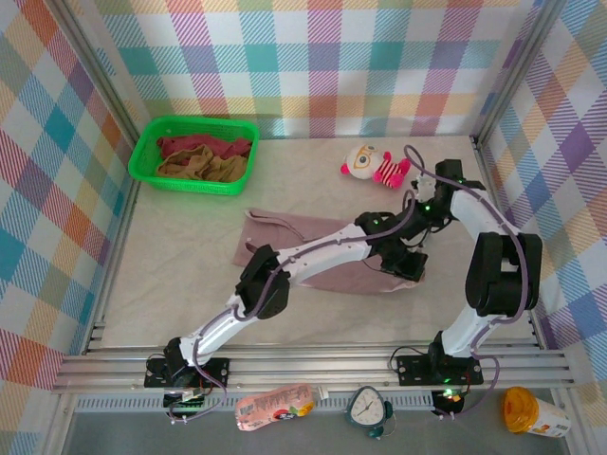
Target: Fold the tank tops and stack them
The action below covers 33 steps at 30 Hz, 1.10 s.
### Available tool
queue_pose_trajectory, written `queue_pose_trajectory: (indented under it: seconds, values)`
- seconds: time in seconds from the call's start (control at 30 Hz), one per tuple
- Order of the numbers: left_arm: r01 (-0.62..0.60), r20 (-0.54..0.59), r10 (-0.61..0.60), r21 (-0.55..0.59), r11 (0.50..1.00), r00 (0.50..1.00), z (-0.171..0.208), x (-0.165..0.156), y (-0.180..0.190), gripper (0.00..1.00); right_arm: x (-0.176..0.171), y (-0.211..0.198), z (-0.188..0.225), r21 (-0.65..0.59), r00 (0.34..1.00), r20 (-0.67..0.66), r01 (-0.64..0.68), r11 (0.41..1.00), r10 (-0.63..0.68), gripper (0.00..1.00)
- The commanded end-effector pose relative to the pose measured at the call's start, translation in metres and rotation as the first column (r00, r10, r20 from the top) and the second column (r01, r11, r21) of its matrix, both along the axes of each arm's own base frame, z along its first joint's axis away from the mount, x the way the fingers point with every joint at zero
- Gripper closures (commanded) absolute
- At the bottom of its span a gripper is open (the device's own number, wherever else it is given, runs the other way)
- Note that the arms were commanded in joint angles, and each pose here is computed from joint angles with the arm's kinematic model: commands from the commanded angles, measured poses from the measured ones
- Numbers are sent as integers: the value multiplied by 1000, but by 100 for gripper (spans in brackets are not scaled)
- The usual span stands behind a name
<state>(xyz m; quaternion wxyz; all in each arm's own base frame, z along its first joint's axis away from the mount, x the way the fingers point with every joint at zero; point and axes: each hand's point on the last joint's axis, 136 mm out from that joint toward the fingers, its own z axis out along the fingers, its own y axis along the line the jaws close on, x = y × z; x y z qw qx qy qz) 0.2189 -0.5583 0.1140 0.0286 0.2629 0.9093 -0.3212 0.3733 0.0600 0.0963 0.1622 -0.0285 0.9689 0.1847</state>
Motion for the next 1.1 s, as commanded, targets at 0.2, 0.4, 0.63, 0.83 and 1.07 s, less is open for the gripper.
queue_pose_trajectory:
  seconds: [0.2, 0.4, 0.63, 0.83, 1.07]
  values:
    - [-166, -107, 164, -15, 986, 981, 37, 10, 91, 100, -3, 88, 31, 148, 995, -21, -92, 985, 96, 96]
    - [-293, -138, 298, 55, 954, 944, 16, 22, 163, 100, 3, 141, 28, 189, 987, -42, -142, 972, 153, 96]
    - [-363, -137, 384, 157, 919, 913, -18, 30, 225, 99, 7, 193, 9, 196, 973, -82, -195, 961, 214, 96]
    - [-405, -83, 428, 205, 891, 900, -36, 38, 251, 96, 14, 217, -9, 212, 968, -110, -198, 957, 225, 95]
    - [-434, -58, 476, 326, 840, 878, -58, 35, 278, 81, 21, 229, -24, 217, 965, -146, -186, 958, 220, 86]
